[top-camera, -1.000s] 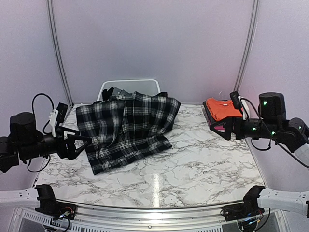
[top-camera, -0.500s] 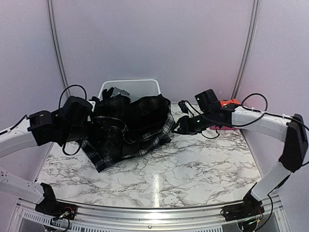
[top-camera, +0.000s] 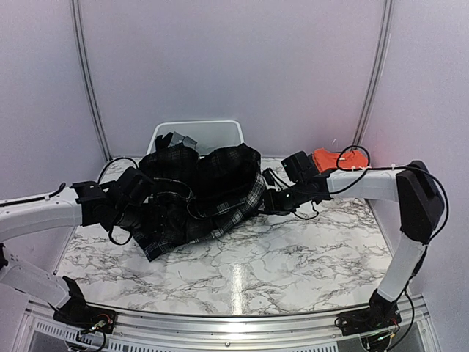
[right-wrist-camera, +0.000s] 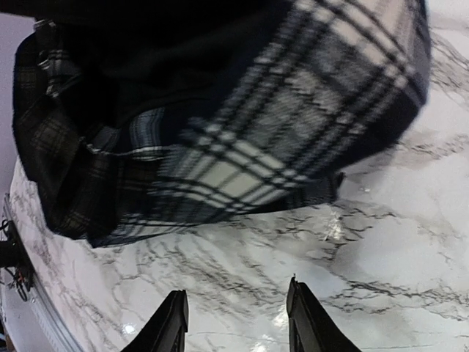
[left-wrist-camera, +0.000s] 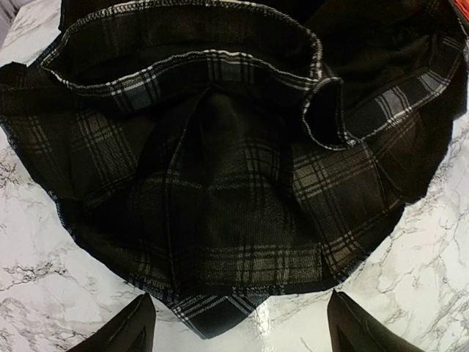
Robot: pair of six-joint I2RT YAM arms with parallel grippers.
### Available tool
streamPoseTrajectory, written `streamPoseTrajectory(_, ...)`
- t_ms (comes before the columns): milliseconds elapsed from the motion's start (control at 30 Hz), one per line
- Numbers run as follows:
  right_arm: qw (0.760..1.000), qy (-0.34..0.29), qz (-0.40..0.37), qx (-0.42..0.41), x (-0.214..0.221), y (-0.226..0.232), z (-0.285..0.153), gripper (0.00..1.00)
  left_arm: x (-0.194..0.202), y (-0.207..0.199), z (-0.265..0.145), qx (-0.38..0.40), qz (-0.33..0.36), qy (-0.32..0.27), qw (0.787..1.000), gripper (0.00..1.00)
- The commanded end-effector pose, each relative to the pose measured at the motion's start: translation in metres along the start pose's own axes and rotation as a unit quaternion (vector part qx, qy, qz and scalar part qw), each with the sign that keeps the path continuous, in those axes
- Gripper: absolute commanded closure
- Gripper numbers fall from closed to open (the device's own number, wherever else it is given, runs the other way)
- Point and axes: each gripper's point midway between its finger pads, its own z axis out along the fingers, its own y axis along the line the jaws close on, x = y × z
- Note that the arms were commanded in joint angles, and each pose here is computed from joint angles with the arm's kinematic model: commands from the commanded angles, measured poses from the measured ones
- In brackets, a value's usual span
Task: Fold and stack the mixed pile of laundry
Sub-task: Flatten out the crumpled skirt at the center of the board.
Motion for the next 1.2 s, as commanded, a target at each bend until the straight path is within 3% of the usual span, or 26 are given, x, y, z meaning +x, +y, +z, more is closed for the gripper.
streamPoseTrajectory(0, 0.998, -0.025, 0.030, 0.041, -0.008, -0.034, 0.010, 0.57, -0.022, 0.008, 0.020, 0.001, -0.041, -0.005, 0.999, 0.18)
streamPoseTrajectory(233, 0.997, -0.032, 0.050, 0.049, -0.033, -0.055, 0.046, 0.52, -0.029, 0.028, 0.066, -0.015, -0.045, 0.037, 0.998, 0.21)
streamPoseTrajectory(500, 0.997, -0.009, 0.066, 0.050, -0.036, -0.072, 0.088, 0.53, 0.011, 0.020, 0.117, -0.011, -0.011, 0.134, 0.991, 0.34)
streamPoseTrajectory(667, 0.996, 0.016, 0.070, 0.047, -0.018, -0.075, 0.092, 0.92, 0.056, 0.020, 0.125, 0.004, -0.009, 0.202, 0.979, 0.54)
streamPoseTrajectory(700, 0.996, 0.021, 0.071, 0.050, -0.013, -0.076, 0.089, 1.00, 0.064, 0.019, 0.123, 0.010, -0.009, 0.212, 0.977, 0.60)
streamPoseTrajectory(900, 0.994, 0.053, 0.063, 0.076, 0.024, -0.078, 0.046, 1.00, 0.115, -0.030, 0.082, 0.082, 0.052, 0.252, 0.963, 0.76)
streamPoseTrajectory(1067, 0.987, 0.087, 0.083, 0.106, 0.081, -0.095, -0.018, 1.00, 0.146, -0.105, 0.020, 0.183, 0.075, 0.264, 0.944, 0.80)
streamPoseTrajectory(1167, 0.984, 0.087, 0.104, 0.118, 0.101, -0.110, -0.052, 1.00, 0.130, -0.122, -0.008, 0.215, 0.040, 0.236, 0.947, 0.78)
